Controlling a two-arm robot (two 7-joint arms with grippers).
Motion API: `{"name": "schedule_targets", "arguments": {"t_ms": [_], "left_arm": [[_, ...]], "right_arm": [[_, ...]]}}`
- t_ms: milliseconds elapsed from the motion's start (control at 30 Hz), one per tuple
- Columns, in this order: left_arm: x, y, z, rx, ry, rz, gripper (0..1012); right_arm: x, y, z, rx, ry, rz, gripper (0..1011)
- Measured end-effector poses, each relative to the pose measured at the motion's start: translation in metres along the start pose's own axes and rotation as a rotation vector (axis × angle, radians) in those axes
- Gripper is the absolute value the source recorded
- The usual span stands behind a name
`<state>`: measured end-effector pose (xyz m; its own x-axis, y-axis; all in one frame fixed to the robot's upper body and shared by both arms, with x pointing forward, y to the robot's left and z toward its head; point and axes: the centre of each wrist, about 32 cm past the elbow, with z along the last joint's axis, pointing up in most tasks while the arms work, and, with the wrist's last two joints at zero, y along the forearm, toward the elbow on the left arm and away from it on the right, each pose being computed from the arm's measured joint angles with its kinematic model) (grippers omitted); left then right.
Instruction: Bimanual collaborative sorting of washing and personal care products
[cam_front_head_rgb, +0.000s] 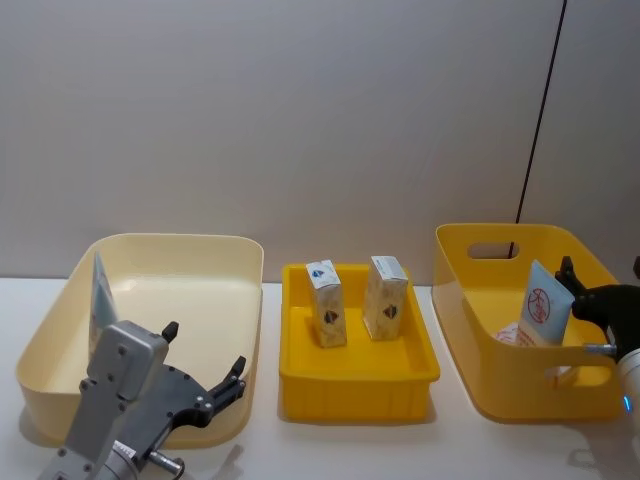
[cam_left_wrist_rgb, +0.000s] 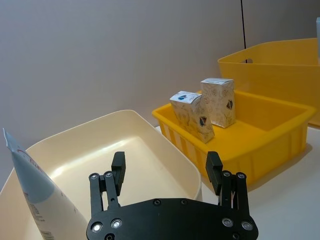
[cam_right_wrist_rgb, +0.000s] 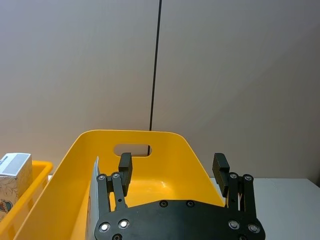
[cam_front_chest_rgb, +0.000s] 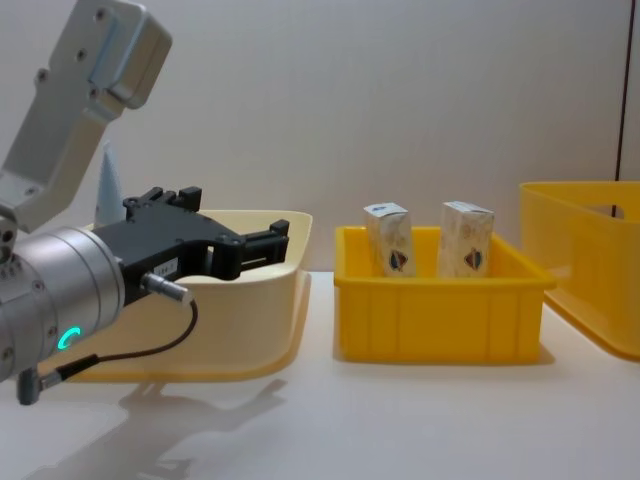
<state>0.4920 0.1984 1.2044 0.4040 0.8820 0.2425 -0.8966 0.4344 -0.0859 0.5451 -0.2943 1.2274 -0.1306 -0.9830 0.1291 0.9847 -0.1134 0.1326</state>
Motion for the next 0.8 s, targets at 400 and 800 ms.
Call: {"name": "schedule_targets", "arguments": {"t_ms": [400, 800], "left_arm": [[0.0, 0.0, 0.0, 0.0, 0.0, 0.0, 1003], [0.0, 0.0, 0.0, 0.0, 0.0, 0.0, 1003]], "right_arm": [[0.005, -0.008, 0.006, 0.064, 0.021, -0.002, 1001], [0.013, -0.025, 0.024, 0.185, 0.05, 0.012, 1001]]}}
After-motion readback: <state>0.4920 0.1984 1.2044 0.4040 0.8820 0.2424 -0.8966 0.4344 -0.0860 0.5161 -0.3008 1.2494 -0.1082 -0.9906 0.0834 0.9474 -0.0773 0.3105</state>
